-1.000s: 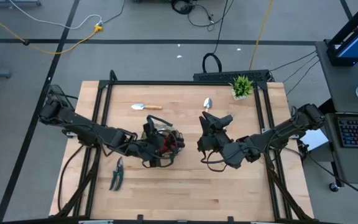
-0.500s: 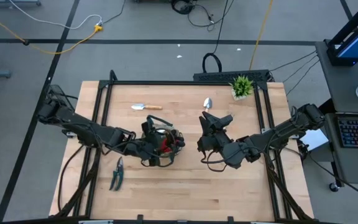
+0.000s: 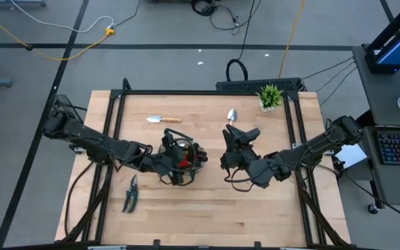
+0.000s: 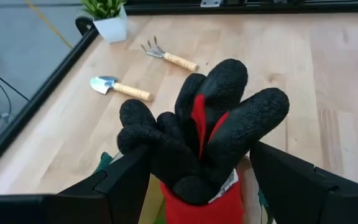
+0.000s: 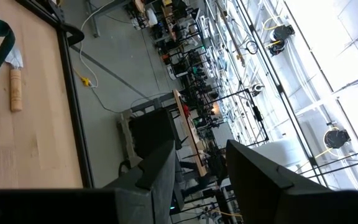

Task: Pick & Place Garden tools in Gardening bag
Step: Put the red gloves into the brown gardening bag

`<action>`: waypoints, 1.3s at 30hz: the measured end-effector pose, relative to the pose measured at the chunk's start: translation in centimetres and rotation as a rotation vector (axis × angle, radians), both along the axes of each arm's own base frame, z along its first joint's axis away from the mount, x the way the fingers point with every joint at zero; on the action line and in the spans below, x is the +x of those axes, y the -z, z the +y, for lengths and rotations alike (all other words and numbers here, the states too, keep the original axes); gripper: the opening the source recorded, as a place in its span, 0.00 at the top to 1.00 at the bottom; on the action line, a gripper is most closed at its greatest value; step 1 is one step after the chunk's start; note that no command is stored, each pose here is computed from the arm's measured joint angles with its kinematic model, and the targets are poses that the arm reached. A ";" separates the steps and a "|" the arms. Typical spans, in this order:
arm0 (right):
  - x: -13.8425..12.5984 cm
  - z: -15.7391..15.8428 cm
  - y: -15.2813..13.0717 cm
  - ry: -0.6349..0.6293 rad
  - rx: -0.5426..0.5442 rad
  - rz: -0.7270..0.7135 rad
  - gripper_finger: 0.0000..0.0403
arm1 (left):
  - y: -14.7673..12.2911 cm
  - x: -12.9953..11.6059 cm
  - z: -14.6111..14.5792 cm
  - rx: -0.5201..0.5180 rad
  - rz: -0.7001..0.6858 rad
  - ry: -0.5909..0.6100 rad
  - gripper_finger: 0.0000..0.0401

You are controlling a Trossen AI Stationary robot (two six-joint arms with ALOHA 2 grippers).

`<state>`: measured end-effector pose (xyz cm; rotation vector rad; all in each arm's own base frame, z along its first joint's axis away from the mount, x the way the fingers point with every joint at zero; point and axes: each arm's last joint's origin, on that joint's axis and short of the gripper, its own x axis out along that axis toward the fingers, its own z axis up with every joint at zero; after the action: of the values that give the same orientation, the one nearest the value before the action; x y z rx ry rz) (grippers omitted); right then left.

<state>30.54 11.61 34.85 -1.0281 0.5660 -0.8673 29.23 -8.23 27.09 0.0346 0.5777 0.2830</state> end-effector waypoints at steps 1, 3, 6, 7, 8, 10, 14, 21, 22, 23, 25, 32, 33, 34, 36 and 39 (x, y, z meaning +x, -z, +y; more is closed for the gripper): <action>0.0 0.0 0.0 0.000 0.000 0.000 0.67 | 0.0 0.1 0.1 -0.015 -0.001 -0.004 0.30; 0.0 0.0 0.0 0.000 0.000 0.000 0.67 | 0.1 0.2 0.4 -0.049 0.000 -0.006 0.30; 0.0 0.0 0.0 0.000 0.000 0.000 0.67 | 0.7 0.5 0.7 -0.084 0.020 -0.014 0.30; 0.0 0.0 0.0 0.000 0.000 0.000 0.67 | 0.9 0.7 0.7 -0.092 0.026 -0.015 0.30; 0.0 0.0 0.0 0.000 0.000 0.000 0.67 | 1.0 0.9 0.8 -0.096 0.026 -0.016 0.30; 0.0 0.0 0.0 0.000 0.000 0.000 0.67 | 1.4 1.1 0.8 -0.103 0.043 -0.013 0.30; 0.0 0.0 0.0 0.000 0.000 0.000 0.67 | 2.0 1.4 0.8 -0.119 0.053 -0.028 0.31; 0.0 0.0 0.0 0.000 0.000 0.000 0.67 | 2.2 1.6 0.8 -0.153 0.057 -0.026 0.52; 0.0 0.0 0.0 0.000 0.000 0.000 0.67 | 2.2 1.6 0.8 -0.155 0.051 -0.024 0.57; 0.0 0.0 0.0 0.000 0.000 0.000 0.67 | 2.2 1.7 0.9 -0.158 0.045 -0.024 0.62; 0.0 0.0 0.0 0.000 0.000 0.000 0.67 | 2.1 1.8 0.9 -0.158 0.033 -0.029 0.73; 0.0 0.0 0.0 0.001 0.000 0.000 0.67 | 1.7 2.0 1.1 -0.073 -0.022 -0.081 0.96; 0.0 0.0 0.0 0.001 0.000 0.000 0.67 | 1.6 2.0 1.1 -0.066 -0.029 -0.092 0.95; 0.0 0.0 0.0 0.001 0.000 0.000 0.67 | 1.6 2.0 1.1 -0.058 -0.037 -0.105 0.94; 0.0 0.0 0.0 0.001 0.000 0.000 0.67 | 1.5 2.0 1.1 -0.045 -0.046 -0.125 0.92; 0.0 0.0 0.0 0.002 0.000 0.000 0.67 | 1.2 2.1 0.7 -0.019 -0.096 -0.153 0.94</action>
<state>30.54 11.60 34.85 -1.0279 0.5668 -0.8688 31.28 -7.52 25.92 -0.0413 0.4887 0.4261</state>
